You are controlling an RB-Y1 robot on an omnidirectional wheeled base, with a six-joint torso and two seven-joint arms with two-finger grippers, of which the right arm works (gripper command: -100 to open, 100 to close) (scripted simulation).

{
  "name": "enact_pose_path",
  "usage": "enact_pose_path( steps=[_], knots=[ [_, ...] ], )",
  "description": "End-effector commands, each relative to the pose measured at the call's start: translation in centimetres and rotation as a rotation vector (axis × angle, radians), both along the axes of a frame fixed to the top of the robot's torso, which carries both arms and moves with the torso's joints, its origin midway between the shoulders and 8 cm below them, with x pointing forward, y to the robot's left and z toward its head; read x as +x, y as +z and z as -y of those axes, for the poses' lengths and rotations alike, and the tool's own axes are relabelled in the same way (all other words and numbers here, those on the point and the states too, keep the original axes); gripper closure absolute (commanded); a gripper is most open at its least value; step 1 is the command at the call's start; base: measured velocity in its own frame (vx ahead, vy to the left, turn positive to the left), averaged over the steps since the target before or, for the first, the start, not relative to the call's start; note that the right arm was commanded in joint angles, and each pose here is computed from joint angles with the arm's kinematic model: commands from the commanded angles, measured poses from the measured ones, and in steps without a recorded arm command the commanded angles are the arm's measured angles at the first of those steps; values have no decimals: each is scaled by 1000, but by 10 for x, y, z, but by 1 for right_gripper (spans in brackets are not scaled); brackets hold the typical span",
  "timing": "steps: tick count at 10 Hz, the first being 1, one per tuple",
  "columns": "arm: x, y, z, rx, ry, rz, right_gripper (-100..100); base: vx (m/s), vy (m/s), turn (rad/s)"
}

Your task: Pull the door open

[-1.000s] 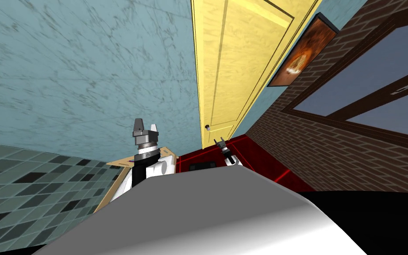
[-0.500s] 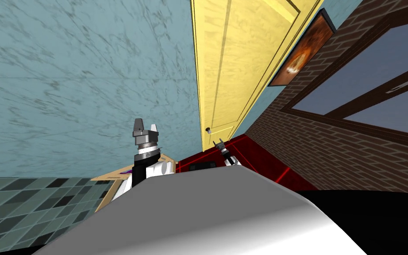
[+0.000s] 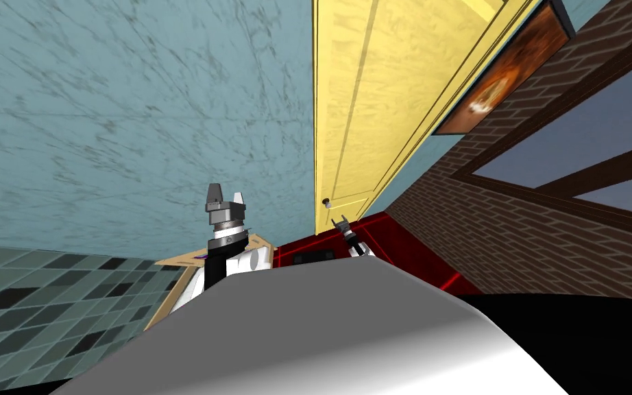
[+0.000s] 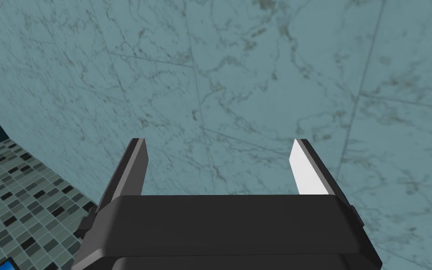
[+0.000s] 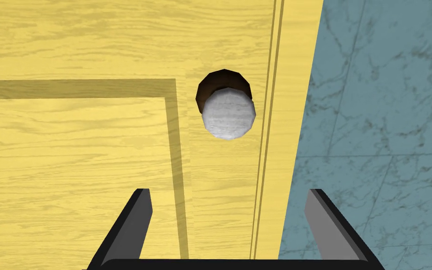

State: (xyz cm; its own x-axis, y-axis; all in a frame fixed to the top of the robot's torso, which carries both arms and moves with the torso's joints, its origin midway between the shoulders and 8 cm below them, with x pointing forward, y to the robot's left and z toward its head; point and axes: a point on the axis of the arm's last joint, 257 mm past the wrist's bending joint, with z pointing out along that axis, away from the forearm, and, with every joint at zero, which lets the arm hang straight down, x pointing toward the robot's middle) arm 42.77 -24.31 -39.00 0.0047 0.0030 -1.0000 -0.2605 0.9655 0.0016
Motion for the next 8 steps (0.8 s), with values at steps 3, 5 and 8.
enact_pose_path(
  steps=[3, 5, 8],
  knots=[
    [-1, 0, 34, -11, -68, -3, -100, -79, -68, 264],
    [-2, -1, 57, -14, -115, -4, -100, -52, 33, 225],
    [-6, -1, 95, -13, -201, -6, -100, 30, 57, 234]
  ],
)
